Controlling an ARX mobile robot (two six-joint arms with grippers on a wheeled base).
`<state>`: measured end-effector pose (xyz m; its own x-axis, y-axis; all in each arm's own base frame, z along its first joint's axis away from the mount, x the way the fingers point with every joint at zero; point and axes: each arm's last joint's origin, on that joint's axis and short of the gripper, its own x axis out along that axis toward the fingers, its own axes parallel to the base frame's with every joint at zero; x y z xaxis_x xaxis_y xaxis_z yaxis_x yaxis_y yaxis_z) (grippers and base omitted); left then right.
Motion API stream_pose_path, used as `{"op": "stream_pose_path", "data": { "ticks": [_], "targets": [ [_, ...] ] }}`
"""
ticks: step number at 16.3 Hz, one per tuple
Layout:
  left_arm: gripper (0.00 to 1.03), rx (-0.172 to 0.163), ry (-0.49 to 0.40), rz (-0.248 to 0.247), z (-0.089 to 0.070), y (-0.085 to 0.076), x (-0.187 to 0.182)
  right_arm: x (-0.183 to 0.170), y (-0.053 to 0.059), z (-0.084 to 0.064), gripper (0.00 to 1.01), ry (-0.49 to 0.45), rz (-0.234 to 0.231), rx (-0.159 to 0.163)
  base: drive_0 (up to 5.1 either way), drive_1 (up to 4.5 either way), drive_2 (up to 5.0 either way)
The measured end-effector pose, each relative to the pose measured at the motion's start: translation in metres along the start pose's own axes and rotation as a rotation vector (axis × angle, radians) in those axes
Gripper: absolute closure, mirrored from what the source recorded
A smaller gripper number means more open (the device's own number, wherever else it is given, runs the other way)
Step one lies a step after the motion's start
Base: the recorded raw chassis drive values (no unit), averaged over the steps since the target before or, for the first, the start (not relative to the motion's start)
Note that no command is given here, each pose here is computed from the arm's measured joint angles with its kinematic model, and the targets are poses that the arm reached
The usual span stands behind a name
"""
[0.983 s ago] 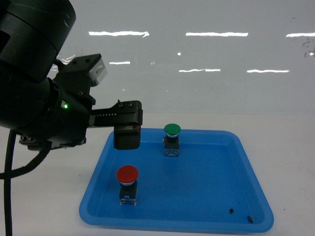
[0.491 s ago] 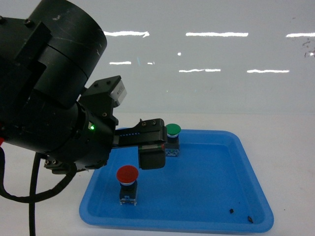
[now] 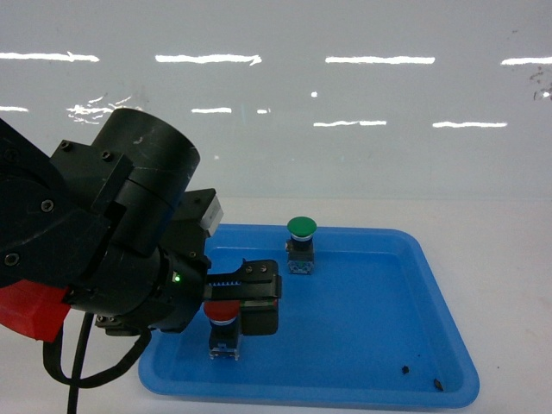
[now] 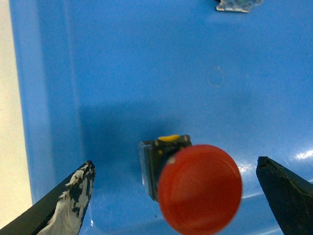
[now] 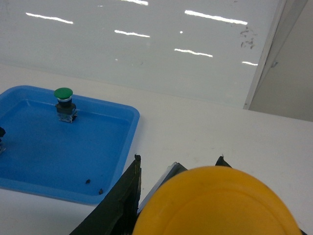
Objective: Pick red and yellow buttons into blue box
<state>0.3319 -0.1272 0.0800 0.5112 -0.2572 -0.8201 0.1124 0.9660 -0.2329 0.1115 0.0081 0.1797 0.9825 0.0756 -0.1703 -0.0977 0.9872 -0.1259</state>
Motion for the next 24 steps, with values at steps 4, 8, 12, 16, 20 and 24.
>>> {"op": "stream_pose_path", "data": {
  "ticks": [4, 8, 12, 16, 20, 24],
  "targets": [
    [0.05, -0.008, 0.003, -0.062, -0.004, 0.003, 0.008, 0.0, 0.0, 0.0, 0.62, 0.0, 0.0, 0.0, 0.0, 0.0, 0.0],
    [0.06, 0.014, 0.0, -0.082, -0.007, -0.007, 0.012, 0.0, 0.0, 0.0, 0.62, 0.0, 0.0, 0.0, 0.0, 0.0, 0.0],
    [0.47, 0.022, -0.026, -0.064, -0.014, -0.001, 0.017, 0.0, 0.0, 0.0, 0.62, 0.0, 0.0, 0.0, 0.0, 0.0, 0.0],
    [0.78, 0.031, -0.071, -0.081, -0.019, -0.001, 0.017, 0.0, 0.0, 0.0, 0.62, 0.0, 0.0, 0.0, 0.0, 0.0, 0.0],
    [0.79, 0.079, -0.241, -0.031, -0.002, -0.002, -0.023, 0.0, 0.0, 0.0, 0.62, 0.0, 0.0, 0.0, 0.0, 0.0, 0.0],
    [0.79, 0.083, -0.569, -0.015, 0.029, 0.008, -0.087, 0.0, 0.0, 0.0, 0.62, 0.0, 0.0, 0.0, 0.0, 0.0, 0.0]
  ]
}}
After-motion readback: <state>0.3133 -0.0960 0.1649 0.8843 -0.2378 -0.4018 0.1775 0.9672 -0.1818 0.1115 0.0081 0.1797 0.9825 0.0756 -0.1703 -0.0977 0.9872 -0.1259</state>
